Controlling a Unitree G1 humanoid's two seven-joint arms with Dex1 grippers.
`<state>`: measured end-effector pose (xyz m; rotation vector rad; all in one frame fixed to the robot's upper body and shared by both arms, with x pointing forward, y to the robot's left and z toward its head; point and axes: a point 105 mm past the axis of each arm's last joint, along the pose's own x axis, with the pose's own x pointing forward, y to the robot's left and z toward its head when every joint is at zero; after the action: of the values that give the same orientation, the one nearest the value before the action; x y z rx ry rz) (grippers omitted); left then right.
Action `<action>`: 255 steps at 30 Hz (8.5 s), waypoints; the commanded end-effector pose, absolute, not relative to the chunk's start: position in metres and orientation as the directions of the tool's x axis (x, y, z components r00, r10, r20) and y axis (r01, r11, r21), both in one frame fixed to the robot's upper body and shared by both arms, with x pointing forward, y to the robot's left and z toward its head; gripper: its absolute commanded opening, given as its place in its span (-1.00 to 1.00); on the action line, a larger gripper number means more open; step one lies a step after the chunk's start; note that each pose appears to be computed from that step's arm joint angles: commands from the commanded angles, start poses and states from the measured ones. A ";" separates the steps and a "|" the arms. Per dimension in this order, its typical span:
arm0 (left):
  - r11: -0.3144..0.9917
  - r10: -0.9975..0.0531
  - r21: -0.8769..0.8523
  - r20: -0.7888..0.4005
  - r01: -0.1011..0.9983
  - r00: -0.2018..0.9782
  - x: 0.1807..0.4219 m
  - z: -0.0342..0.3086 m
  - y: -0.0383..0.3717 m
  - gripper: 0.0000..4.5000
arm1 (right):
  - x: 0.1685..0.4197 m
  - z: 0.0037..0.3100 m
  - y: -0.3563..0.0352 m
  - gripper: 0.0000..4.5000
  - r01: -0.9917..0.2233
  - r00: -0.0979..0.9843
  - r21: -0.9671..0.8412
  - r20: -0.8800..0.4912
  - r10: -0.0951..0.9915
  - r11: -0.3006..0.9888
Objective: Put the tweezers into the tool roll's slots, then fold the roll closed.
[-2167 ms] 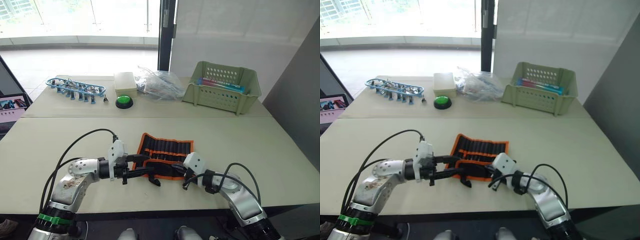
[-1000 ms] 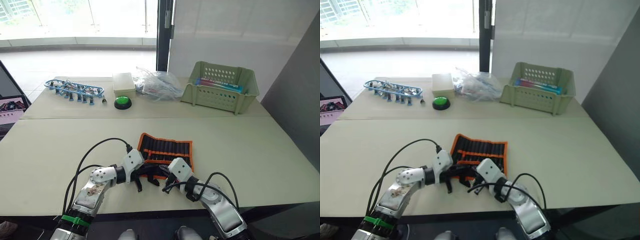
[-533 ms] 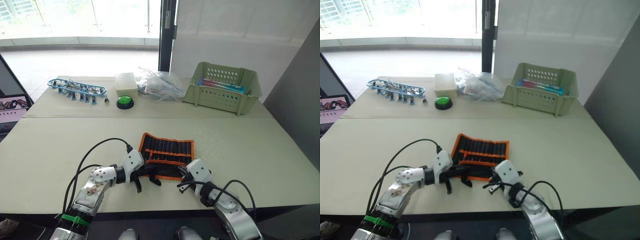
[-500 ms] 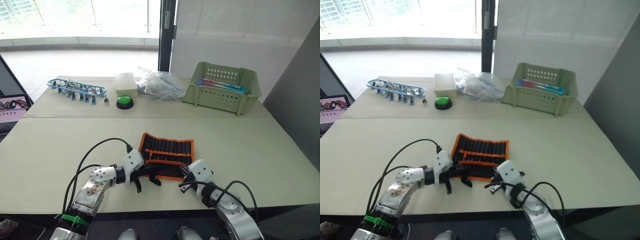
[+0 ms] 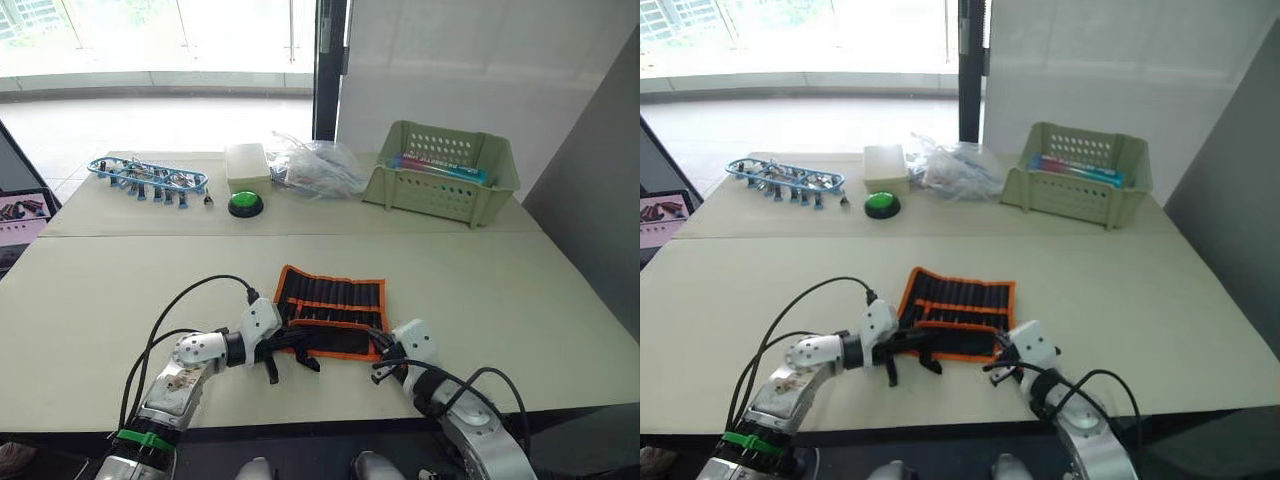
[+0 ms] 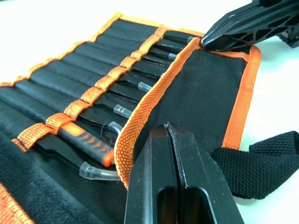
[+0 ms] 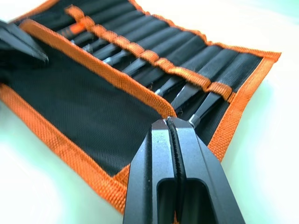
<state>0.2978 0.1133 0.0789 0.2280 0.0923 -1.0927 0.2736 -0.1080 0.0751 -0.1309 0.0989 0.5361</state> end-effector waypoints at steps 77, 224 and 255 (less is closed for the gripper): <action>0.388 -0.862 0.298 -0.219 0.872 0.458 0.241 0.140 0.207 1.00 | 0.302 0.070 -0.054 -0.98 -0.380 0.669 0.526 -0.412 0.619 0.761; 0.307 -0.948 -0.090 -0.118 0.948 0.296 0.312 0.137 0.094 0.03 | 0.349 0.063 -0.064 -1.00 -0.802 0.571 -0.059 -0.367 0.734 0.594; 0.282 -0.873 0.020 -0.408 0.959 0.266 0.287 0.048 0.103 -0.99 | 0.370 0.048 -0.049 -1.00 -0.798 0.542 0.046 -0.381 0.749 0.601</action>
<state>0.2958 0.0967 0.0704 0.2735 0.2427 -1.2561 0.3610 -0.0223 0.0805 -0.1076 0.2618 1.0583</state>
